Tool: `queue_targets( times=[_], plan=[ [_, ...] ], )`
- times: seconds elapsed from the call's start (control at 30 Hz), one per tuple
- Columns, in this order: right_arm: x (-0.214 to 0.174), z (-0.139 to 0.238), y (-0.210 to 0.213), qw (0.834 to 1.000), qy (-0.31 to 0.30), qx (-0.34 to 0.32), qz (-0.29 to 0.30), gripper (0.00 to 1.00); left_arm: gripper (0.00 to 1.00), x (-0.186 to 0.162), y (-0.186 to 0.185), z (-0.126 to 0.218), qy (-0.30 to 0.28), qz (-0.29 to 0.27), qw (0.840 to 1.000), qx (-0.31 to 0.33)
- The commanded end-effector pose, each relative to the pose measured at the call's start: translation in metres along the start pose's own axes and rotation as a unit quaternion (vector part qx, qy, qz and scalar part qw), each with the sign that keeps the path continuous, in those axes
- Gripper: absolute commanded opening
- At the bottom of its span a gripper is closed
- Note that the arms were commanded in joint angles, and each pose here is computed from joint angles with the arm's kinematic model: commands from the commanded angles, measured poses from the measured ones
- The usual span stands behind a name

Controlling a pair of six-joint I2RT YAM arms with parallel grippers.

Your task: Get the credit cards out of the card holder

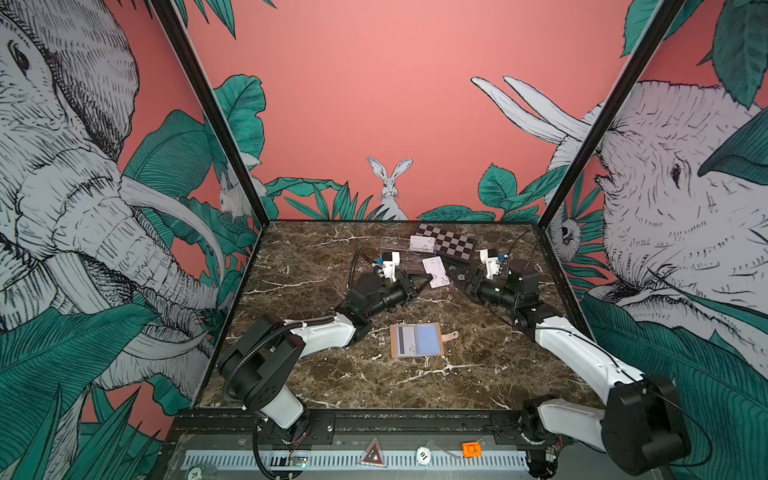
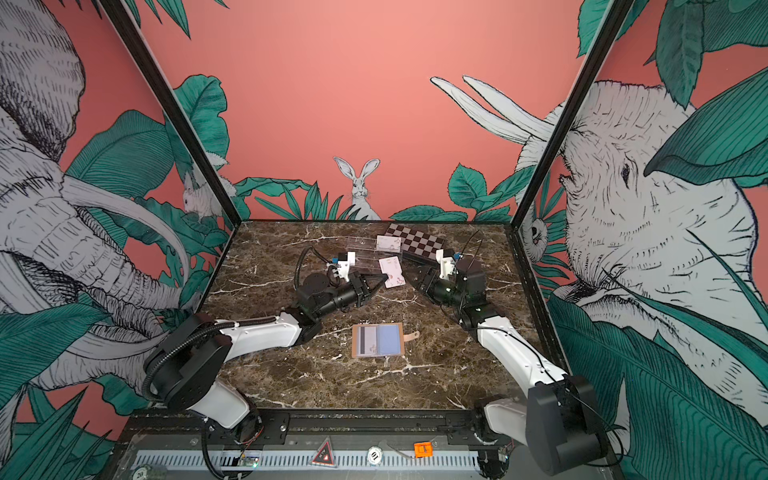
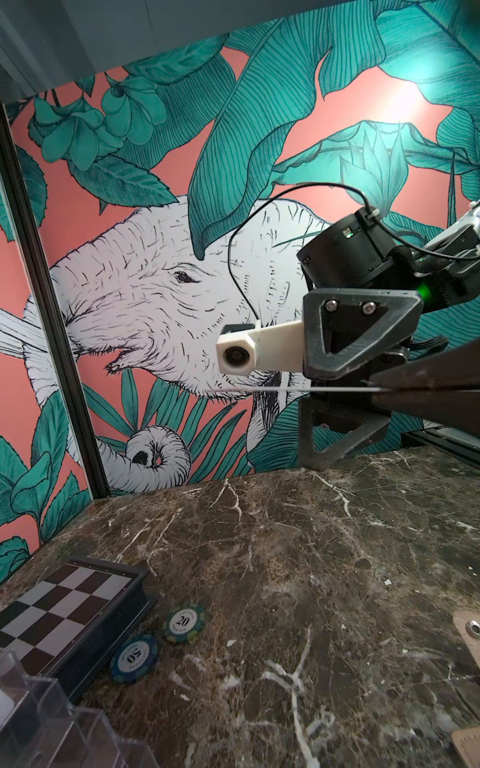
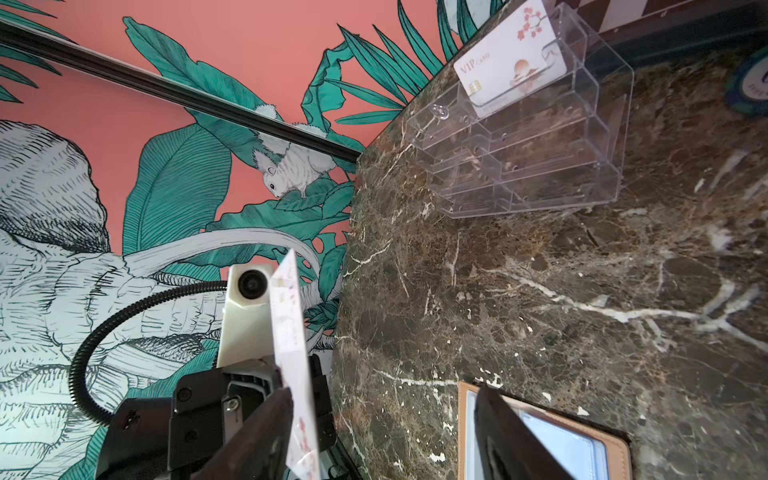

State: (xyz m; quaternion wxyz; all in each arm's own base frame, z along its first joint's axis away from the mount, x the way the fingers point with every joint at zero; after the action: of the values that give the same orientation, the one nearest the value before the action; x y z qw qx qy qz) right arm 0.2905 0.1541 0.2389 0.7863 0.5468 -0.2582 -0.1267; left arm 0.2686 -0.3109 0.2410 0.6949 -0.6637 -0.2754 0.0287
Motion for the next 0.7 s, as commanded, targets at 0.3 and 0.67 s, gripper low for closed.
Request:
queue_targets(
  times=[0.3, 0.67],
  plan=[
    [-0.012, -0.014, 0.01, 0.998, 0.02, 0.05, 0.016, 0.51, 0.0, 0.007, -0.015, -0.002, -0.014, -0.003, 1.0, -0.028],
    [-0.013, -0.019, 0.012, 0.998, 0.028, 0.059, 0.009, 0.3, 0.0, 0.003, -0.006, -0.003, -0.014, 0.0, 1.0, -0.018]
  ],
)
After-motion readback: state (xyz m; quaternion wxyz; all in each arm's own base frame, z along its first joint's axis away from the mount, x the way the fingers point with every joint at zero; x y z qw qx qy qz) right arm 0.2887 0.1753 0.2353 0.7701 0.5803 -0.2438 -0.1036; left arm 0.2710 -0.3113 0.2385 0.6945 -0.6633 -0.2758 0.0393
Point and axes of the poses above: each gripper's point midway between its finger pads, its own z axis back along the fingers, its own y axis along the line the jaws close on, x = y × z, the point moved 6 cm from there along z, back along the fingers, and after that the axes turned 7 degrees about -z, right-handed, at the moved point
